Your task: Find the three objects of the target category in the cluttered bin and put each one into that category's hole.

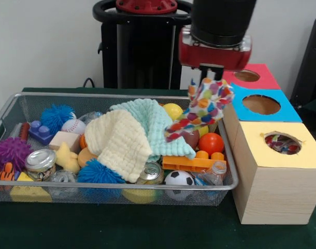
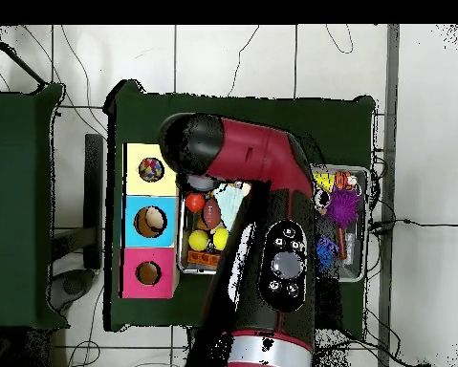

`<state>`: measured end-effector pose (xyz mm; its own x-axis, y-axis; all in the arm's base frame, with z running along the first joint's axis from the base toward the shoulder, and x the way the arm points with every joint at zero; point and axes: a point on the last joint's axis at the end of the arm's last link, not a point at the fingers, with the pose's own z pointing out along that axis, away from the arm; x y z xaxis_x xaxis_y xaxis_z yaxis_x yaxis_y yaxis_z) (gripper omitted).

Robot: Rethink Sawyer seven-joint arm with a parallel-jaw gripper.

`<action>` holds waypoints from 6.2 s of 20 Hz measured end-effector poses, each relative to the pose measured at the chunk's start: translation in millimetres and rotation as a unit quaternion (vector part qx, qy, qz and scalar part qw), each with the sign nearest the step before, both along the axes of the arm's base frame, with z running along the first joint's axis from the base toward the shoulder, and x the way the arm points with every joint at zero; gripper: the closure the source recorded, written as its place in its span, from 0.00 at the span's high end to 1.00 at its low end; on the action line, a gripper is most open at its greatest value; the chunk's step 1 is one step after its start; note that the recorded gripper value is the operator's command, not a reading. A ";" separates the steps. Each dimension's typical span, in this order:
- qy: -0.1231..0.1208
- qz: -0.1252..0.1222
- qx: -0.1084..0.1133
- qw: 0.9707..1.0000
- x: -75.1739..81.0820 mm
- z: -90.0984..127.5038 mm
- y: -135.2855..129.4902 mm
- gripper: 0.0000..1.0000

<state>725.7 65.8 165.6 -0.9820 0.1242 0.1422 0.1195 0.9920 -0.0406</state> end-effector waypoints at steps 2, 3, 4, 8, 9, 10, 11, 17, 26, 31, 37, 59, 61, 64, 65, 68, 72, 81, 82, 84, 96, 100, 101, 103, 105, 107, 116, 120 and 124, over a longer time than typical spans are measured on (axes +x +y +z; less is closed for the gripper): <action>-0.005 -0.003 0.004 1.000 5.4 0.9 11.9 0.00; -0.007 -0.005 0.006 1.000 7.7 0.6 18.2 0.00; -0.008 -0.007 0.007 1.000 9.0 0.0 21.7 0.00; -0.011 -0.016 0.015 1.000 16.1 -7.3 45.6 0.00; -0.011 -0.017 0.015 1.000 16.5 -8.2 47.8 0.00; -0.011 -0.018 0.015 1.000 17.0 -10.4 51.8 0.00; -0.008 -0.020 0.012 1.000 16.6 -18.3 63.5 0.00; 0.000 -0.030 -0.001 1.000 12.4 -38.7 90.4 0.00; 0.015 -0.068 0.000 0.998 9.0 -66.5 125.7 0.00; 0.033 -0.079 0.003 0.996 10.3 -73.6 130.7 0.00; 0.063 -0.088 0.014 0.994 12.9 -75.6 137.7 0.00; 0.082 -0.106 0.069 0.989 28.9 -65.4 165.1 0.00; 0.081 -0.105 0.068 0.989 30.4 -67.1 165.6 0.00; 0.077 -0.104 0.066 0.989 34.4 -71.6 164.8 0.00; 0.076 -0.103 0.064 0.990 35.2 -72.8 164.1 0.00; 0.077 -0.104 0.059 0.990 35.7 -74.8 161.2 0.00; 0.081 -0.105 0.050 0.990 34.6 -73.5 154.8 0.00; 0.096 -0.108 0.032 0.989 30.7 -68.2 141.6 0.00; 0.097 -0.108 0.031 0.989 30.6 -67.8 140.9 0.00; 0.101 -0.108 0.028 0.989 30.0 -65.9 139.2 0.00; 0.175 -0.105 0.028 0.979 11.9 -56.6 141.9 0.00; 0.181 -0.101 0.027 0.978 9.2 -55.9 146.7 0.00; 0.182 -0.100 0.027 0.978 8.2 -55.7 149.2 0.00; 0.187 -0.093 0.026 0.978 4.3 -55.1 158.7 0.00; 0.191 -0.088 0.025 0.977 0.8 -54.5 166.8 0.00; 0.194 -0.084 0.024 0.977 -1.5 -54.2 172.4 0.00; 0.188 -0.062 0.019 0.980 -11.9 -55.0 205.5 0.00; 0.195 -0.058 0.015 0.979 -19.0 -54.9 220.2 0.00; 0.216 -0.064 0.007 0.974 -25.8 -54.5 229.8 0.00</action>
<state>699.8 295.6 111.1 -0.8074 0.2361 0.5407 0.2161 0.9711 -0.1014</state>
